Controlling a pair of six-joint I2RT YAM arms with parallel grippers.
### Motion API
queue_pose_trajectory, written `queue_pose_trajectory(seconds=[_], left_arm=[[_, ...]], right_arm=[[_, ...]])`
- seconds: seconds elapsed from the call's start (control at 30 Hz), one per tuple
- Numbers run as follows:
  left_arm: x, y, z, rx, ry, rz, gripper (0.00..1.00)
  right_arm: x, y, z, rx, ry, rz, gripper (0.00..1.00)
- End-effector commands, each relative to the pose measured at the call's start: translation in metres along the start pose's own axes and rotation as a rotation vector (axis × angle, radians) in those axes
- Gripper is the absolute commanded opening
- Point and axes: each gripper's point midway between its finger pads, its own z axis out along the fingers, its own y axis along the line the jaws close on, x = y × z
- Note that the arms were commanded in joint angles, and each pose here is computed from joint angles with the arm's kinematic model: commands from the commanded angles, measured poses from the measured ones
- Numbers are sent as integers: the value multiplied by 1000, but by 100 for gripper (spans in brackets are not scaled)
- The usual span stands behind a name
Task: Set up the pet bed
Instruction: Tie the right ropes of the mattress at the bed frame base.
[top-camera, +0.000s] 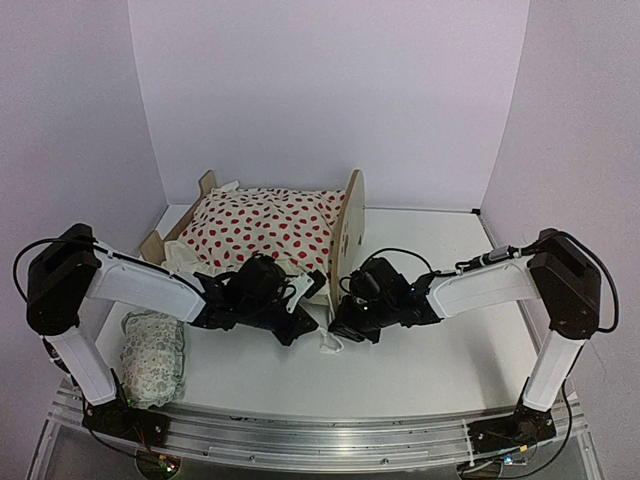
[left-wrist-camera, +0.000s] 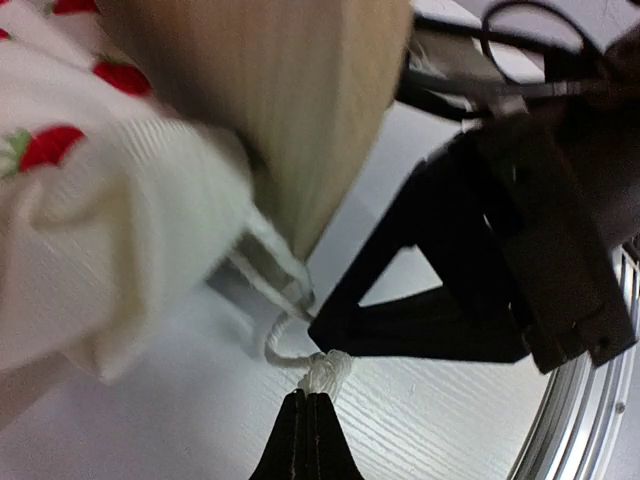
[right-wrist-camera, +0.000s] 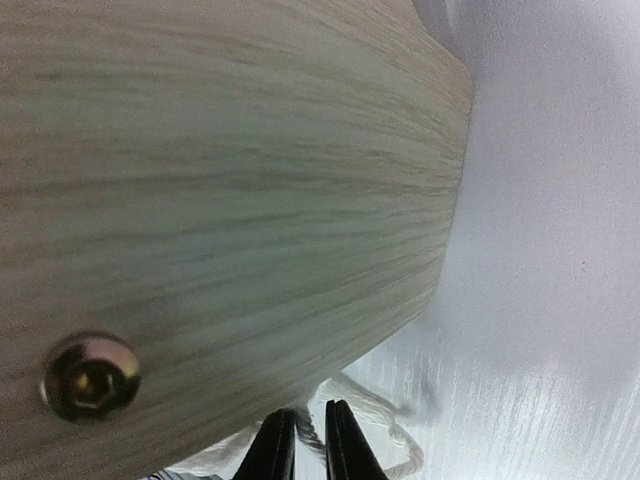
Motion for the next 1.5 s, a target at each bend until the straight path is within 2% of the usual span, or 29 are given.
queue_pose_trajectory(seconds=[0.0, 0.13, 0.73, 0.87, 1.13, 1.3, 1.47], left_arm=[[-45, 18, -11, -68, -90, -91, 0], [-48, 25, -2, -80, -86, -114, 0], [-56, 17, 16, -13, -79, -202, 0], [-57, 12, 16, 19, -80, -231, 0], [-62, 0, 9, 95, -110, -262, 0], [-59, -3, 4, 117, -117, -270, 0], [-57, -1, 3, 116, -114, -273, 0]], right_arm=[[-2, 14, -11, -51, -17, -49, 21], [-3, 21, -16, -71, -18, -71, 29], [-16, 21, -38, -65, -119, -141, 37], [-26, 8, -44, -19, -192, -152, 39], [-29, 20, -41, -74, -214, -239, 38], [-34, 16, -42, -49, -251, -287, 37], [-37, 11, -36, -4, -283, -309, 30]])
